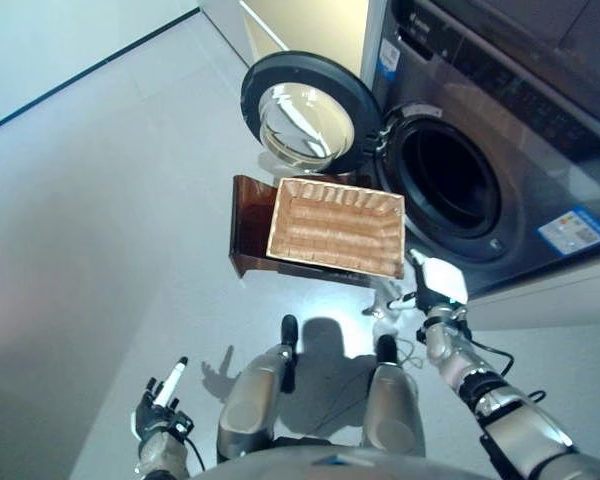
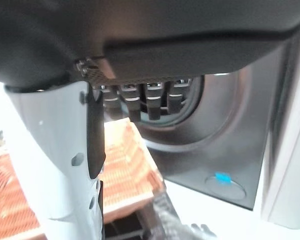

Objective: Pick up the clothes and place them into the washing machine

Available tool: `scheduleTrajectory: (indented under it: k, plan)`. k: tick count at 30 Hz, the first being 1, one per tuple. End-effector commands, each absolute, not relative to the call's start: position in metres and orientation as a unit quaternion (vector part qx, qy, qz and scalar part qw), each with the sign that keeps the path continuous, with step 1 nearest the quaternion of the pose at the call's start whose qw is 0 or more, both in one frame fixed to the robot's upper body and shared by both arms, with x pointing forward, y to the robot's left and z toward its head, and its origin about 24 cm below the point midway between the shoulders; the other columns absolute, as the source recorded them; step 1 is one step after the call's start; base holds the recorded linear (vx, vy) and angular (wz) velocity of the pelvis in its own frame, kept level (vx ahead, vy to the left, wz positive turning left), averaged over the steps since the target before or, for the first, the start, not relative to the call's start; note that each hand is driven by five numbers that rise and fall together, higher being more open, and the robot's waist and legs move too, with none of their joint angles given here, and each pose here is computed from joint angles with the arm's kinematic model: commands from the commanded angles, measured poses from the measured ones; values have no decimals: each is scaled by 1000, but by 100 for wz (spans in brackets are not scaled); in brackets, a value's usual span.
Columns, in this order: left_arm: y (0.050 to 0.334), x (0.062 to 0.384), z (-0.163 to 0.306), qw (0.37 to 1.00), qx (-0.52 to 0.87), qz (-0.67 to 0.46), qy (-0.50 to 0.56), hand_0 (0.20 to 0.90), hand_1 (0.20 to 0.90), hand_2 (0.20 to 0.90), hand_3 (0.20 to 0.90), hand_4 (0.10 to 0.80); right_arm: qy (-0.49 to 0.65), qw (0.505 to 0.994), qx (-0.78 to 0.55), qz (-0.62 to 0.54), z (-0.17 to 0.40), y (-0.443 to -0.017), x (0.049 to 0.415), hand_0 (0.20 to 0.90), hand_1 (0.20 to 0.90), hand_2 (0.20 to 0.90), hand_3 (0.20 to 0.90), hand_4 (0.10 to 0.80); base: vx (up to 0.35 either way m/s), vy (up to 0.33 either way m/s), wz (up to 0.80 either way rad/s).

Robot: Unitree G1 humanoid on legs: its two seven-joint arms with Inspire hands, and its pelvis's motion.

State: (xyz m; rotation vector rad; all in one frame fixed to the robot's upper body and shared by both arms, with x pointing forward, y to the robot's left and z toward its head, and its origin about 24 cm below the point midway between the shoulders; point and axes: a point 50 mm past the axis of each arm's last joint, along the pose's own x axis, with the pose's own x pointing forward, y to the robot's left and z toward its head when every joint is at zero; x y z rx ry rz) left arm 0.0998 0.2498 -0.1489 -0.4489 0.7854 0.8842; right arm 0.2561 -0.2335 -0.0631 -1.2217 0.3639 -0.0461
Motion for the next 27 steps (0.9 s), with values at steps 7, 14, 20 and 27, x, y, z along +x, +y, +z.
scheduleTrajectory:
  k: [7, 14, 20, 27]
  plan:
    - [266, 78, -149, 811, -141, 411, 393, 900, 900, 900, 900, 800, 267, 822, -501, 36, -112, -200, 208, 900, 900, 900, 900, 800, 94, -80, 2]
    - [246, 78, -156, 810, -130, 379, 428, 900, 900, 900, 900, 800, 339, 810, -476, 50, -134, -190, 176, 900, 900, 900, 900, 800, 39, -48, -3]
    - [243, 77, -158, 809, -100, 359, 455, 900, 900, 900, 900, 800, 397, 799, -451, 27, -145, -199, 152, 900, 900, 900, 900, 800, -3, -17, 0]
    - [240, 77, -159, 811, -90, 345, 463, 900, 900, 900, 900, 800, 445, 781, -438, 21, -155, -207, 123, 900, 900, 900, 900, 800, 19, -9, 10]
